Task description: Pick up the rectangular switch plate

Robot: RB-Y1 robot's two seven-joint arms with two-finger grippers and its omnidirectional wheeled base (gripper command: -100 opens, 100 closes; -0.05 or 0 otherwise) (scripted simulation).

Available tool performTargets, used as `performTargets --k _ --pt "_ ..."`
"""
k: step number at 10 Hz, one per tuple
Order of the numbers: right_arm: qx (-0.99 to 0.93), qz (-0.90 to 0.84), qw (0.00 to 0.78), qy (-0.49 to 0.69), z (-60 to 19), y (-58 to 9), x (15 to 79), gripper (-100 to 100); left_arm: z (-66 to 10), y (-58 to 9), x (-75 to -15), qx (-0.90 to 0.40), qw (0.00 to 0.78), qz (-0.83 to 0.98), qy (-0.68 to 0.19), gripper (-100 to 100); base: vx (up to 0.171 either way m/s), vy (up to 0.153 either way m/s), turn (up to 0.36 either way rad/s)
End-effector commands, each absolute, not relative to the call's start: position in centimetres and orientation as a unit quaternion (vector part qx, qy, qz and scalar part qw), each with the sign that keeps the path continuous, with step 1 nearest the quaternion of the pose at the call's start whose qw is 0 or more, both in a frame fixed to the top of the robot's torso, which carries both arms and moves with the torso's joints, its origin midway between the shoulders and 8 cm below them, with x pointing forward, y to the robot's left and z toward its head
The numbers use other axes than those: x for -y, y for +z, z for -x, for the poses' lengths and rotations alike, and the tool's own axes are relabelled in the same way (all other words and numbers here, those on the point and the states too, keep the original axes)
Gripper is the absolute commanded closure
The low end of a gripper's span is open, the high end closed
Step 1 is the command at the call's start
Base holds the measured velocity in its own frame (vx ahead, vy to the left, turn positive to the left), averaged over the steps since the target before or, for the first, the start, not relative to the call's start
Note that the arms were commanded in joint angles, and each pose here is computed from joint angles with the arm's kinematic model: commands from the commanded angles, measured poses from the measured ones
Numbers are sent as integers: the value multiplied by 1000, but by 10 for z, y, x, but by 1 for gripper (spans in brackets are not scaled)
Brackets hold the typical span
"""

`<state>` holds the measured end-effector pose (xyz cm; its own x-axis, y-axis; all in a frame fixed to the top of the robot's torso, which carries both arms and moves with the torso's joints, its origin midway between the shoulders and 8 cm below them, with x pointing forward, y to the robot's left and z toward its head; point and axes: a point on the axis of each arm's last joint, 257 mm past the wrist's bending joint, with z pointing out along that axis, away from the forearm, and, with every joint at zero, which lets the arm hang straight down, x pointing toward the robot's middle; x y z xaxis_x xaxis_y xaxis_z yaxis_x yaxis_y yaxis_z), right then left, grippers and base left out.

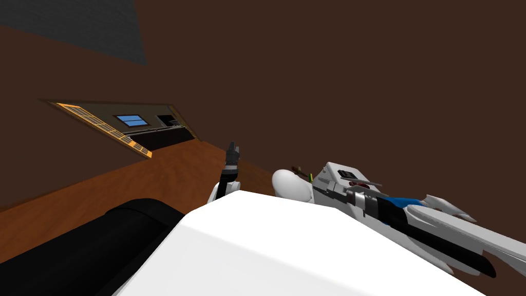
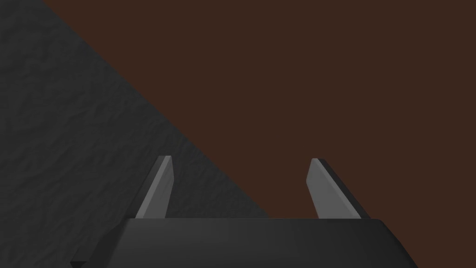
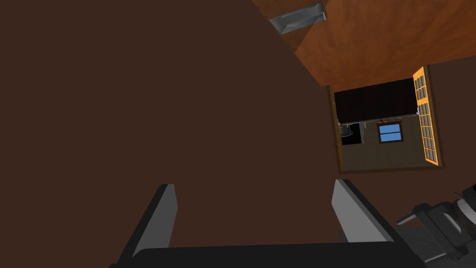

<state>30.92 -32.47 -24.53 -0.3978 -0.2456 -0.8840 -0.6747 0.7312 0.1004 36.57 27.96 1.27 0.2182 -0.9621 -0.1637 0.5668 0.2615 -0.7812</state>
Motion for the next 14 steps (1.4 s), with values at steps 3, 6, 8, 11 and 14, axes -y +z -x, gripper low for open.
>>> performTargets --k 3,6,8,11,14 --pt "-820 317 429 208 -302 -257 347 -100 -366 13 -280 -332 721 298 -530 0 -14 -25 96" --pt "-838 341 383 185 -292 -268 379 -100 -366 13 -280 -332 721 298 -530 0 -20 -27 126" --pt "-847 354 358 171 -288 -271 398 -100 -366 13 -280 -332 721 298 -530 0 -24 -29 120" --pt "-862 370 315 147 -279 -274 432 -100 -366 13 -280 -332 722 298 -530 0 -38 -36 146" --pt "-874 385 272 120 -272 -271 467 -100 -366 13 -280 -332 722 298 -530 0 -39 -38 131"
